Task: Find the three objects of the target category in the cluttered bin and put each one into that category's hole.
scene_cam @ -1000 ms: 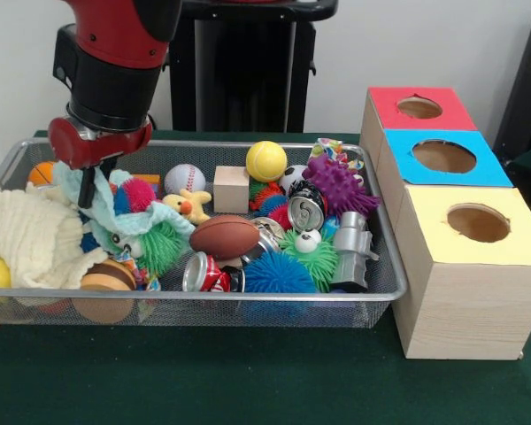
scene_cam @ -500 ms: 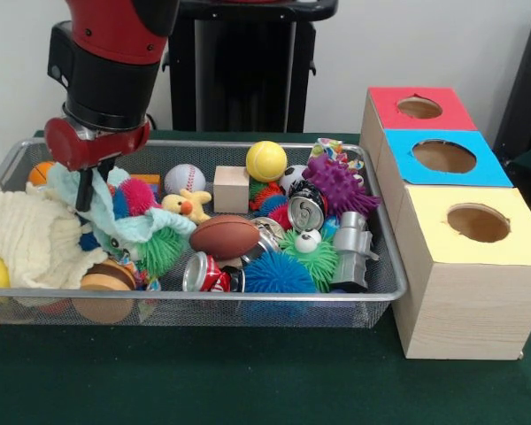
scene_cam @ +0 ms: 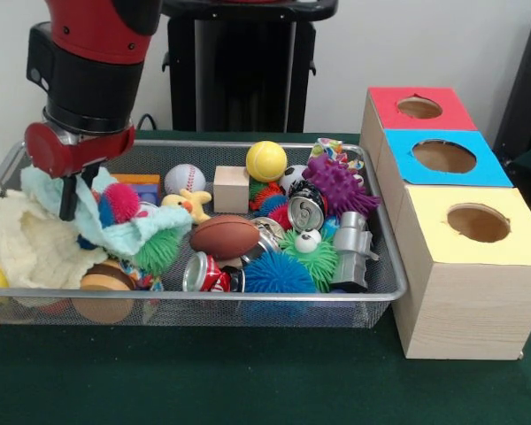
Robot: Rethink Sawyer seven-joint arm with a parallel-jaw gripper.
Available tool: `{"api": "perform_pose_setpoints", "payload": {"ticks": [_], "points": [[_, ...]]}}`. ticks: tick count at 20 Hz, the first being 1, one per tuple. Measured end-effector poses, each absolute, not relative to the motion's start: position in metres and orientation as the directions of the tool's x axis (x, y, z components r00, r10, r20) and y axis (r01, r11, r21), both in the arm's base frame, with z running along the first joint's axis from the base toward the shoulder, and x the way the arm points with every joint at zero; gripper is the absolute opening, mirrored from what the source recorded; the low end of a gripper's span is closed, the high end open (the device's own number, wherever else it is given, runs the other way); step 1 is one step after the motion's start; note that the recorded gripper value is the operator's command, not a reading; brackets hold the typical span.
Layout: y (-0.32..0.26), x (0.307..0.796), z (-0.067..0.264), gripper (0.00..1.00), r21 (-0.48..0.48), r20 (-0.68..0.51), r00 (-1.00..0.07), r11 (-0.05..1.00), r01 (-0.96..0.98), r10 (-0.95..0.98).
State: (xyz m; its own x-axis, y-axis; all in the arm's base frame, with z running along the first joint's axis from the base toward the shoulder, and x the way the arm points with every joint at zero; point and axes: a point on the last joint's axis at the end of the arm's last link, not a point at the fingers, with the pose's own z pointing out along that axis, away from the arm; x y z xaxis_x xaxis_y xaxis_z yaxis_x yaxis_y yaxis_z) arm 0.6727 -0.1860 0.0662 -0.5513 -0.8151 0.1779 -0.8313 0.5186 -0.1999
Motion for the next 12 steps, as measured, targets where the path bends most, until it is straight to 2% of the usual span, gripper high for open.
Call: {"api": "perform_pose_setpoints", "payload": {"ticks": [12], "points": [[-0.208,0.703,0.084,0.0,-0.256,0.19,-0.481,0.429,-0.866,-0.856]]}}
